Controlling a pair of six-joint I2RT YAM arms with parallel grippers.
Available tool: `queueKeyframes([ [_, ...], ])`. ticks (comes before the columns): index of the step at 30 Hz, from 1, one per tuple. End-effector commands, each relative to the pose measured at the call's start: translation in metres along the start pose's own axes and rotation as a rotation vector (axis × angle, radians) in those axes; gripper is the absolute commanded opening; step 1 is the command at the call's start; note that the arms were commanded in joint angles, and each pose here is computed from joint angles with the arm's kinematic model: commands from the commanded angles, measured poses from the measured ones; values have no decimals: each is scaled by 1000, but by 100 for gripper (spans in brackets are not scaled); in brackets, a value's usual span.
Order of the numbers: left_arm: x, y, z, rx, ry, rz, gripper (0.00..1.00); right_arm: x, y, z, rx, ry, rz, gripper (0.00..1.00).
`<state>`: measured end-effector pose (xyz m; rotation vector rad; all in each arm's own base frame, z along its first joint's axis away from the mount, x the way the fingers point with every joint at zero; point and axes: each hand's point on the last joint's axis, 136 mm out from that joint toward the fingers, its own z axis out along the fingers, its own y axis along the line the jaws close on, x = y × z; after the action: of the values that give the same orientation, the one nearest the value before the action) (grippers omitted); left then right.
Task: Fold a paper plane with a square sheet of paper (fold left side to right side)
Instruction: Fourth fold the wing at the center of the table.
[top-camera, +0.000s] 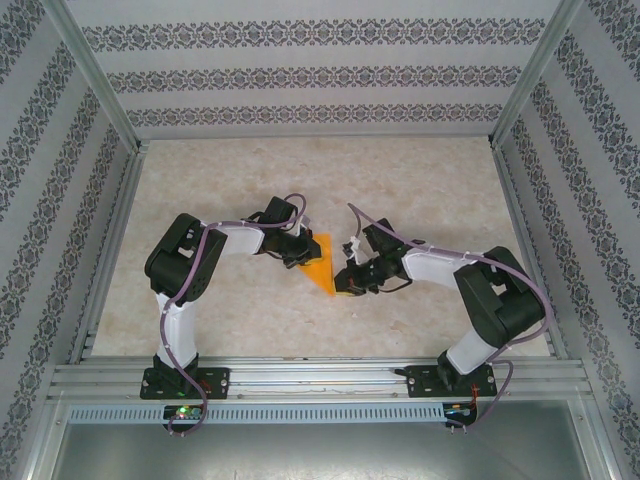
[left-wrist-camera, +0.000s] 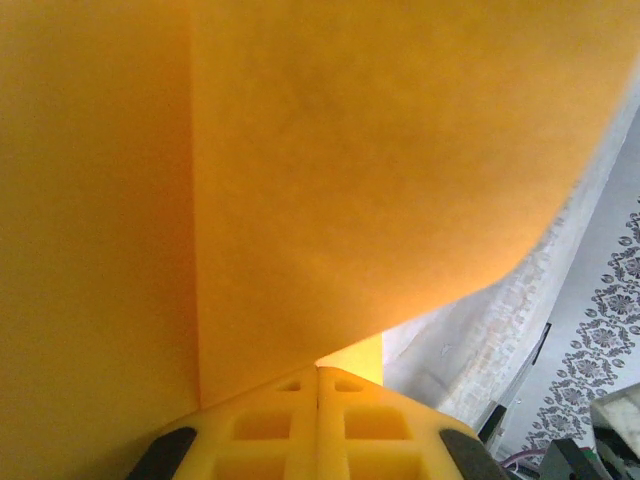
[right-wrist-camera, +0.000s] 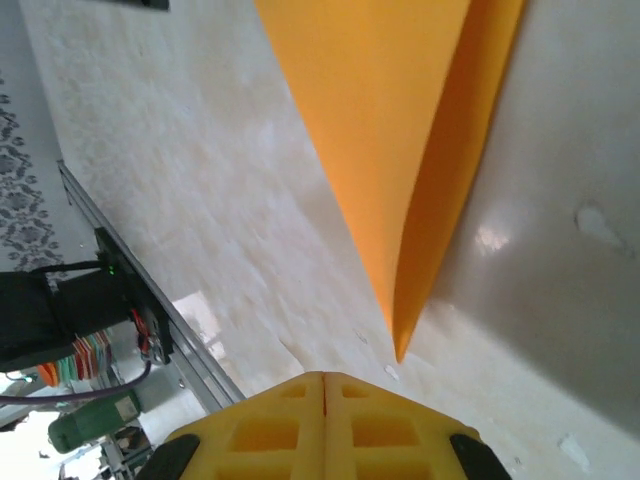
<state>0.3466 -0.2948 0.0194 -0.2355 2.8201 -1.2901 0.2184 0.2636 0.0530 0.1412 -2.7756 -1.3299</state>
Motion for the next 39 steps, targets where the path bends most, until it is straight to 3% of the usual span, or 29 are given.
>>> queueKeyframes([
  [1, 13, 53, 10, -170, 28, -89, 0, -22, 13, 5, -33, -32, -22, 0],
  [13, 13, 51, 10, -167, 28, -91, 0, -66, -4, 21, 62, -127, -5, 0],
  [39, 4, 44, 5, -156, -4, -70, 4, -43, -60, 22, 378, -44, 17, 0],
])
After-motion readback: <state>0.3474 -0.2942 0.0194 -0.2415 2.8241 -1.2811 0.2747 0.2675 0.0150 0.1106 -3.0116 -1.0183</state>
